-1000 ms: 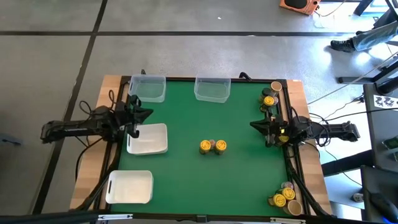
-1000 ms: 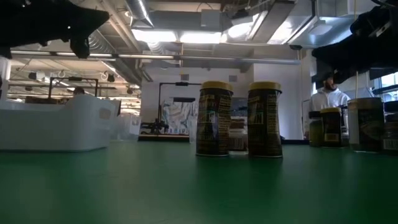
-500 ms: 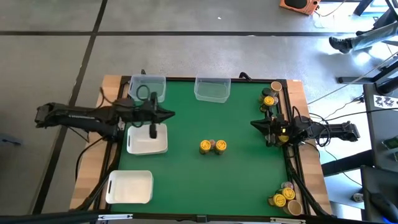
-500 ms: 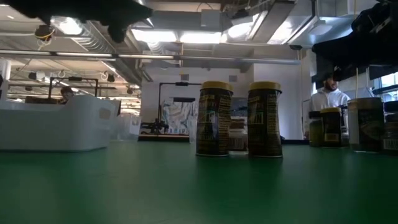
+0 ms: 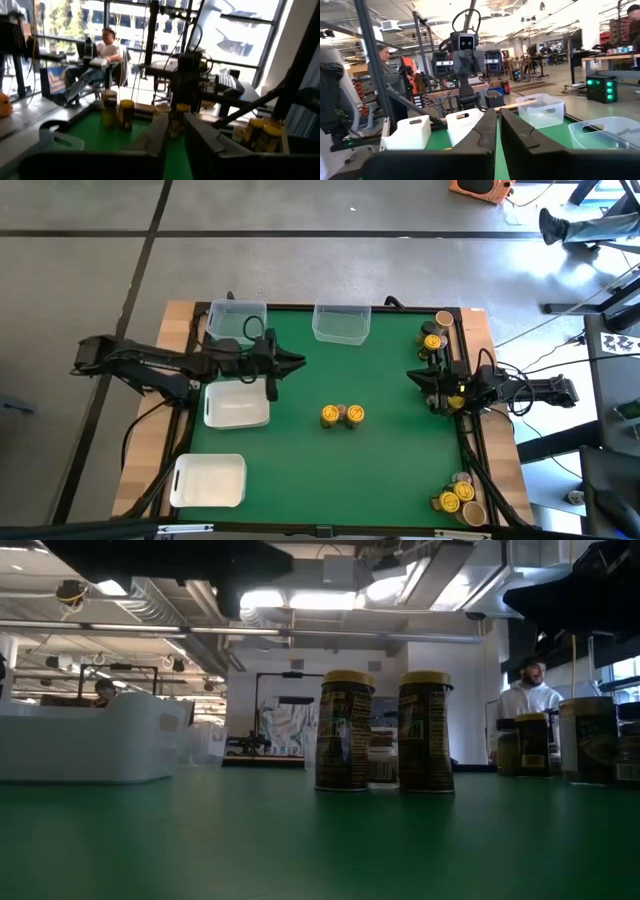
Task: Sort spices by type
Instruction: Put the yellow seasoning bottle into the left transparent bin
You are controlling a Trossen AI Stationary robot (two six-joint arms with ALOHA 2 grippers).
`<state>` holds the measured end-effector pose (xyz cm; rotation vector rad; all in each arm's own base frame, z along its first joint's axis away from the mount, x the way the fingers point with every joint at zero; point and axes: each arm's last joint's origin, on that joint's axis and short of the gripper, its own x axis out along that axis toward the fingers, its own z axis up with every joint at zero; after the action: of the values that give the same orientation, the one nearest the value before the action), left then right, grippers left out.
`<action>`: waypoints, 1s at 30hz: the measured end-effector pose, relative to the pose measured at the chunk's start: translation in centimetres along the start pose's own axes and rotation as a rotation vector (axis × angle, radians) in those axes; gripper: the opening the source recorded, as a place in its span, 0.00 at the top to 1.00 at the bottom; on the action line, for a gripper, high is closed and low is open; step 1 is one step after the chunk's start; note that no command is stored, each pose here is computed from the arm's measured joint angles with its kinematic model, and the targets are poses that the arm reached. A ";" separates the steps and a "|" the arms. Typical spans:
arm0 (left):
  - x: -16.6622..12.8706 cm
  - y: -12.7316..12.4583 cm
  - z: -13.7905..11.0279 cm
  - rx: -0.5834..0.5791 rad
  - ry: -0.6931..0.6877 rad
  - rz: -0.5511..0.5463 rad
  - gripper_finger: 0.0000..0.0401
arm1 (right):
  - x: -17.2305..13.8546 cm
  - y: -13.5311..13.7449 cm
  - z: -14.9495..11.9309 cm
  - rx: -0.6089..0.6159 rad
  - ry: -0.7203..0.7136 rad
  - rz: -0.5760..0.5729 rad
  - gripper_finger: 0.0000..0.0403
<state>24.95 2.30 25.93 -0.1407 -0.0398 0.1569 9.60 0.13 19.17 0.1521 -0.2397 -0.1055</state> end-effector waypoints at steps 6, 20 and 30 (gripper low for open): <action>2.5 -0.3 0.3 0.020 0.092 0.015 0.56 | 0.0 -0.1 0.0 -0.005 -0.002 -0.044 0.78; 7.7 -2.9 0.4 0.042 0.435 -0.051 0.28 | 0.0 -0.2 0.1 -0.078 -0.009 -0.077 0.33; 8.4 -6.5 -3.7 0.049 0.568 -0.128 0.28 | 0.0 -0.3 -0.2 -0.092 0.020 -0.081 0.30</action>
<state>34.41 -3.22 23.43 -0.1297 0.5196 -0.0142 9.64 -0.09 18.93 0.0711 -0.2084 -0.1950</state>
